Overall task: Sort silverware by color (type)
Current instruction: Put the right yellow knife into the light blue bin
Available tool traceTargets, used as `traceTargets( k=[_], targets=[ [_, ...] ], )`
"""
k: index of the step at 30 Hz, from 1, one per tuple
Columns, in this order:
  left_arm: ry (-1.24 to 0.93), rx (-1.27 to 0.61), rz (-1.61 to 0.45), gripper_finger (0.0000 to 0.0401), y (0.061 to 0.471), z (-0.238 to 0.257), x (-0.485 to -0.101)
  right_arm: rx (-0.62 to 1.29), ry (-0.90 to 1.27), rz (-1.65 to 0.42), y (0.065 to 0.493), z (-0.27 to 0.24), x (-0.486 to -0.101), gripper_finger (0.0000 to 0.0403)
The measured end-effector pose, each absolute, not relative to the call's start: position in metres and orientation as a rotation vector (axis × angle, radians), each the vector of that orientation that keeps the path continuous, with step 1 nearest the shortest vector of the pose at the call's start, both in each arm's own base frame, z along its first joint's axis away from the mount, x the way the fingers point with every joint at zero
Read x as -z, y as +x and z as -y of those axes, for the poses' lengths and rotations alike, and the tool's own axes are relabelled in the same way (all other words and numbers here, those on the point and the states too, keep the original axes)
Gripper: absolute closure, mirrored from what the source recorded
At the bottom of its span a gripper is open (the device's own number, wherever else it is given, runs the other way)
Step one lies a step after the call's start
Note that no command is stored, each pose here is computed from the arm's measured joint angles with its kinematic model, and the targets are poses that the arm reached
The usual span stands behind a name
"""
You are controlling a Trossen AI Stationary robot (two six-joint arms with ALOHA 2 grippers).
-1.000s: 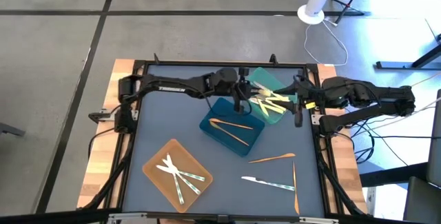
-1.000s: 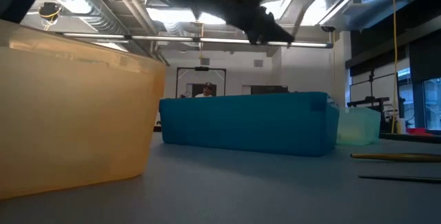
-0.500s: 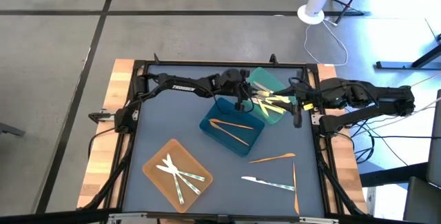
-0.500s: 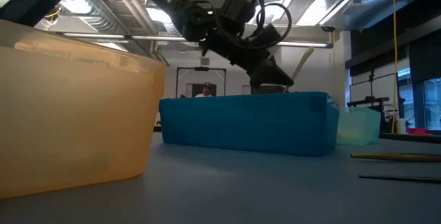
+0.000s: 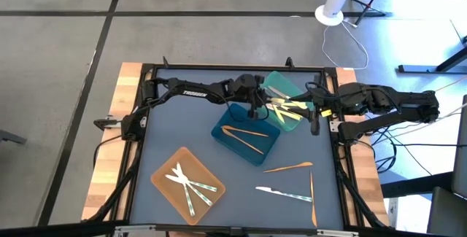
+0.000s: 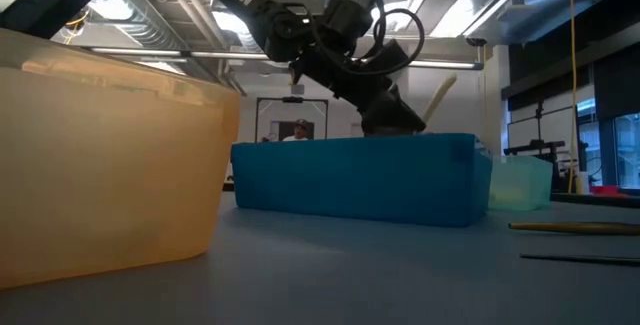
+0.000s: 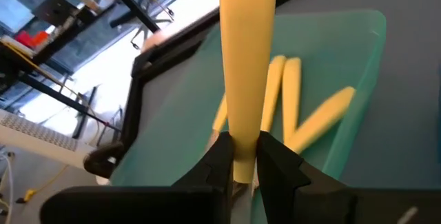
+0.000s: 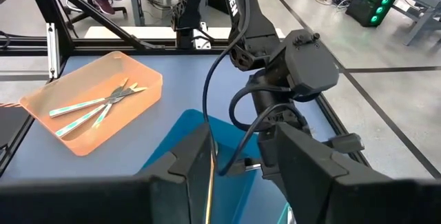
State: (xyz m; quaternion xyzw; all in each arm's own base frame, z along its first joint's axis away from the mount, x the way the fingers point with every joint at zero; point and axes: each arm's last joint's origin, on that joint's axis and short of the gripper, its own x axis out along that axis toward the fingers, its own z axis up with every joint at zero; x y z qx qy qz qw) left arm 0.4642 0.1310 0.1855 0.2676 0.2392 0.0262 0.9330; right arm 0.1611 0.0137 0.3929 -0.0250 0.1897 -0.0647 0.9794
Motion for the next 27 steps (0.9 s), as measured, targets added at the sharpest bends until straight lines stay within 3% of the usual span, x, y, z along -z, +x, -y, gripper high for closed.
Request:
traceTargets(
  k=[27],
  targets=[
    [0.473, -0.052, -0.550, 0.0359, 0.4615, -0.1303, -0.1792, 0.127, -0.051, -0.387, 0.1611, -0.0138, -0.3924, 0.0253]
  ],
)
